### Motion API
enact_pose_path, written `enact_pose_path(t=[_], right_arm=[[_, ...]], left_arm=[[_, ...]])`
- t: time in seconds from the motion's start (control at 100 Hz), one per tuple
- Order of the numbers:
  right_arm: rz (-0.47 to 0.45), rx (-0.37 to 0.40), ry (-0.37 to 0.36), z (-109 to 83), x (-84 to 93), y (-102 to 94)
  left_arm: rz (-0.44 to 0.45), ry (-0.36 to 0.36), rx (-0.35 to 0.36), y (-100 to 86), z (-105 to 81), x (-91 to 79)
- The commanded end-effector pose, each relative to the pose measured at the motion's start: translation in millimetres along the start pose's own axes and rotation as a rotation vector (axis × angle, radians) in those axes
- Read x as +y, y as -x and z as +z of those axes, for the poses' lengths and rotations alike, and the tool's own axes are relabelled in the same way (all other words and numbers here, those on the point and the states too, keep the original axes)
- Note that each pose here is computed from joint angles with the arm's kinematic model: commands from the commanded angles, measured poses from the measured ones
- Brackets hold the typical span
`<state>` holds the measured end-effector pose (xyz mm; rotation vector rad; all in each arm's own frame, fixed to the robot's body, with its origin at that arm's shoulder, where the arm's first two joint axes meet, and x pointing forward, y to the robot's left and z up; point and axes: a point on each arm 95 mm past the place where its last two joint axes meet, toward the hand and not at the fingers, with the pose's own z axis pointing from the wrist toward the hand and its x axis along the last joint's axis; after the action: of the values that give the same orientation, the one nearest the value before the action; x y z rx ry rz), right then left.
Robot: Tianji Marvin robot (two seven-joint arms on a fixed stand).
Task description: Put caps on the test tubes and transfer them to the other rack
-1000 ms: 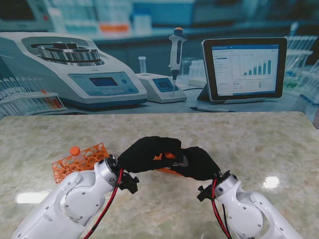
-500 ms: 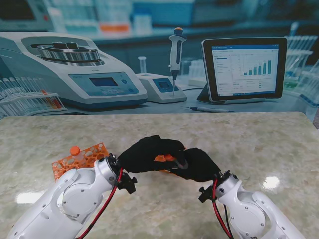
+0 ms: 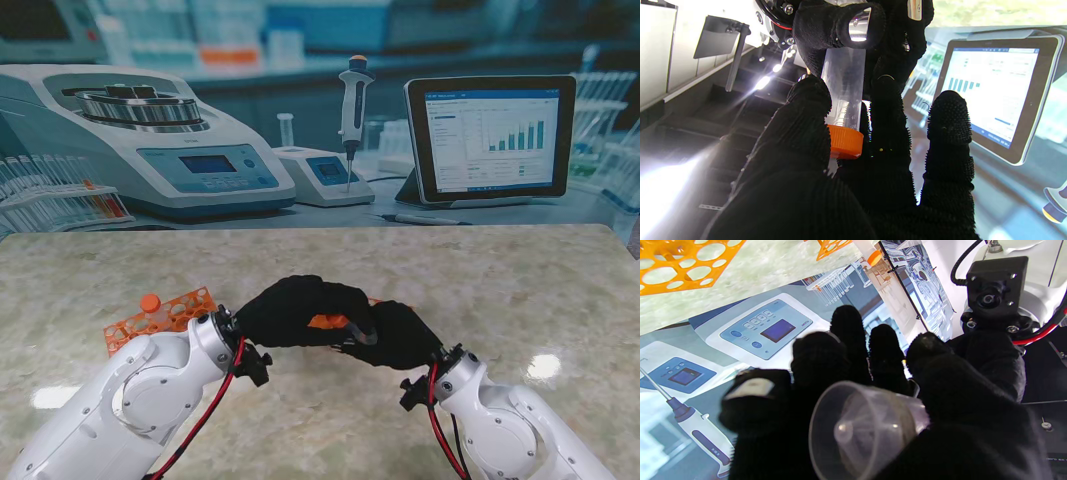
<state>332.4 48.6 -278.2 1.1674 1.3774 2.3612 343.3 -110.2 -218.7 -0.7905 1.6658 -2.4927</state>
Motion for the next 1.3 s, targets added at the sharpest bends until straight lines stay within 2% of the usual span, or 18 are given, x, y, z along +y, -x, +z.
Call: enact_pose_path(t=[0.0, 0.23, 0.49, 0.83, 1.29], right_arm=[[0.012, 0.062, 0.012, 5.3, -0.5, -18.6], [0.017, 0.092, 0.016, 3.7, -1.0, -22.0], [0.022, 0.109, 0.027, 2.6, -2.2, -24.2], [0.033, 0.089, 0.017, 1.5, -4.7, -22.8], [0.021, 0.06, 0.022, 0.7, -7.3, -17.7]], left_arm=[[-0.003, 0.027, -0.017, 3.0, -1.7, 4.2], [-0.032, 0.017, -0.023, 2.6, -0.1, 6.5], [-0.012, 0.002, -0.03, 4.5, 0.9, 6.4], [-0.061, -0.014, -0.002, 2.3, 1.7, 4.3], [-0.04, -0.036, 0.018, -1.3, -2.6, -6.2]])
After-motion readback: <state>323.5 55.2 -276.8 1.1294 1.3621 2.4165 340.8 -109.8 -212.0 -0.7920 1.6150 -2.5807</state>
